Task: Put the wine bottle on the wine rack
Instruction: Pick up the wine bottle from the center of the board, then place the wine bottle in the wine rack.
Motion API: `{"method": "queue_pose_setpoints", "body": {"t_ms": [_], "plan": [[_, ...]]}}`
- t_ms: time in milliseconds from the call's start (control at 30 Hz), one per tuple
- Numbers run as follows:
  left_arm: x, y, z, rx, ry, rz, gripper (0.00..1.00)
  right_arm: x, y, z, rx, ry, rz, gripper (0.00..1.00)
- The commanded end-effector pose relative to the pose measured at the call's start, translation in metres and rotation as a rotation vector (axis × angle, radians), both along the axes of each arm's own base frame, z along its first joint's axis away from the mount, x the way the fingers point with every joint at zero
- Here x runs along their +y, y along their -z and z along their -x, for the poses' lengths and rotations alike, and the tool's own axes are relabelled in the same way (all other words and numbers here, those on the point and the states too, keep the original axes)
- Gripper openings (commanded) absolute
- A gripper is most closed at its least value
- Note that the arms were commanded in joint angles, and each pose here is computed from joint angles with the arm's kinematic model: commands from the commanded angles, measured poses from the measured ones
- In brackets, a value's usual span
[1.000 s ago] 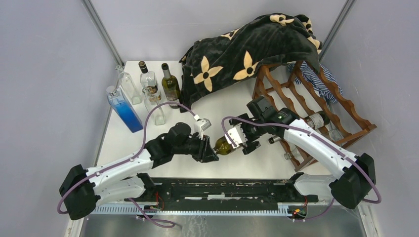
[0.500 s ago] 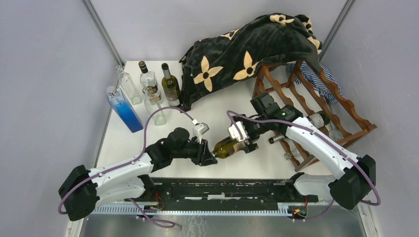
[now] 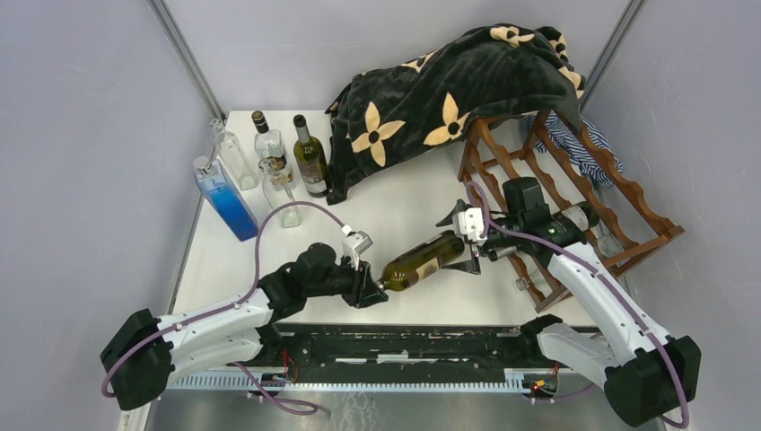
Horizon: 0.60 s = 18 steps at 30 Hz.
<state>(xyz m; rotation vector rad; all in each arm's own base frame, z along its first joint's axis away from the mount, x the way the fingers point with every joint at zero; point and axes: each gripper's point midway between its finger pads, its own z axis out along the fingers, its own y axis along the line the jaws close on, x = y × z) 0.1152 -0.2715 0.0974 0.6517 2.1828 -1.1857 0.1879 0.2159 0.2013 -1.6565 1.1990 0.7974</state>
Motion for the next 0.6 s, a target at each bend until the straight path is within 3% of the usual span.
{"method": "queue_pose_setpoints", "body": {"t_ms": [0,300,567], "plan": [[-0.018,-0.073,-0.021,-0.322,0.031,0.23,0.02,0.007,-0.021,-0.005,0.013,0.024,-0.111,0.98],[-0.019,-0.079,-0.025,-0.461,0.078,0.22,0.02,0.011,-0.02,-0.005,0.059,-0.034,-0.122,0.98],[-0.029,-0.085,-0.035,-0.496,0.087,0.204,0.02,0.0,-0.02,-0.023,0.038,0.049,-0.044,0.98]]}}
